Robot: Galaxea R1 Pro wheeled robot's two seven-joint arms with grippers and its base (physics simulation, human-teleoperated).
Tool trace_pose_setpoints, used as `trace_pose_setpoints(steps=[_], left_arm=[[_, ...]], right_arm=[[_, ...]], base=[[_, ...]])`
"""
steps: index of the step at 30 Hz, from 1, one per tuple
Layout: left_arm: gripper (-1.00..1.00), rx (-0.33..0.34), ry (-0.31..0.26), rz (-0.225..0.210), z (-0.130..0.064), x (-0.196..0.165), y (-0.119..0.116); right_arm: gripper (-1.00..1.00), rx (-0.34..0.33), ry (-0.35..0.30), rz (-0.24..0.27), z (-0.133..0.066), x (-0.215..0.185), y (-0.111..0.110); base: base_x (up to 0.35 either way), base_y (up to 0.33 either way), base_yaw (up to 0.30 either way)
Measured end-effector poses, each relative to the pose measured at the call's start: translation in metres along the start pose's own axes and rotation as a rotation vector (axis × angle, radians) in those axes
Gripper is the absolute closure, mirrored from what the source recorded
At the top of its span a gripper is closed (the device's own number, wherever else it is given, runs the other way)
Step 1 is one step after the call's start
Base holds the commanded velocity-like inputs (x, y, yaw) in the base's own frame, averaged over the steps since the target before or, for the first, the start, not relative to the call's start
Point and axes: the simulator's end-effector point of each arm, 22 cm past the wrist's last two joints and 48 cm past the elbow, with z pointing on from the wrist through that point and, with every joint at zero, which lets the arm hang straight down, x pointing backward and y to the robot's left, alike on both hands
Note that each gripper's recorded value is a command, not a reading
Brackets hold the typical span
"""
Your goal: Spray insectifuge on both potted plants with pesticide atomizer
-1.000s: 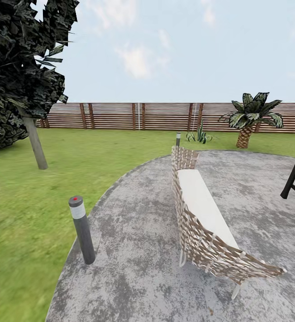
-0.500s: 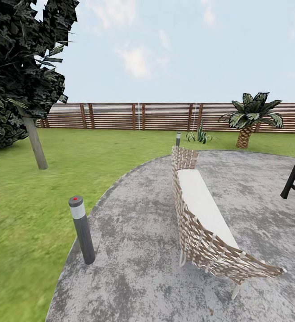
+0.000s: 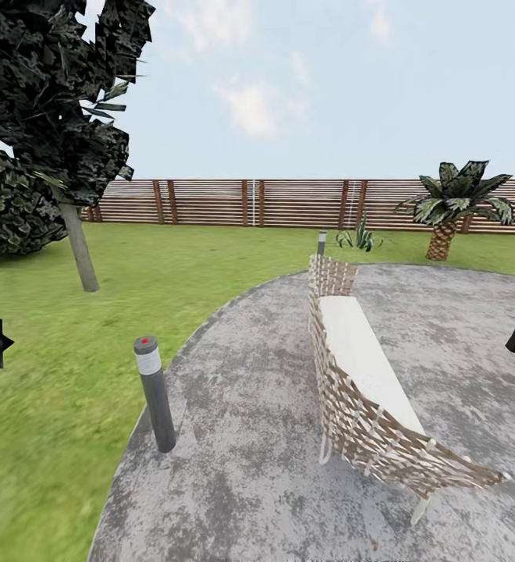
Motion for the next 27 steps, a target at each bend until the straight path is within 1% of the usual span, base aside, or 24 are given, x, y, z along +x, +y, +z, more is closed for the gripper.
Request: trace_pose_setpoints(steps=[3, 5, 15, 18, 23, 25, 27], left_arm=[[-1.00, -0.001, -0.002, 0.000, 0.000, -0.001, 0.001], [-1.00, 0.000, -0.002, 0.000, 0.000, -0.001, 0.000], [-1.00, -0.001, -0.016, -0.001, 0.000, -0.008, 0.001], [-1.00, -0.001, -0.017, 0.000, 0.000, -0.008, 0.001], [-1.00, -0.002, -0.020, -0.001, 0.000, -0.008, 0.001], [-1.00, -0.002, -0.030, -0.001, 0.000, -0.010, 0.001], [-1.00, -0.002, -0.052, -0.001, 0.000, -0.015, 0.001]], right_arm=[[-1.00, 0.000, 0.001, 0.000, 0.000, 0.000, 0.000], [-1.00, 0.000, 0.002, -0.001, 0.000, 0.001, 0.000], [-1.00, 0.002, 0.003, -0.007, 0.000, 0.001, -0.002], [-1.00, 0.006, 0.003, -0.008, 0.000, 0.002, -0.005], [-1.00, 0.006, 0.002, -0.008, 0.000, 0.001, -0.005], [-1.00, 0.006, 0.002, -0.008, 0.000, 0.001, -0.006], [-1.00, 0.007, 0.001, -0.008, 0.000, 0.001, -0.006]], base=[[-0.217, -0.198, 0.253], [-0.162, -0.251, 0.099], [-0.146, -0.259, 0.012], [-0.036, -0.088, 0.061], [-0.008, -0.021, 0.215], [-0.002, -0.006, 0.259], [-0.001, -0.002, 0.268]])
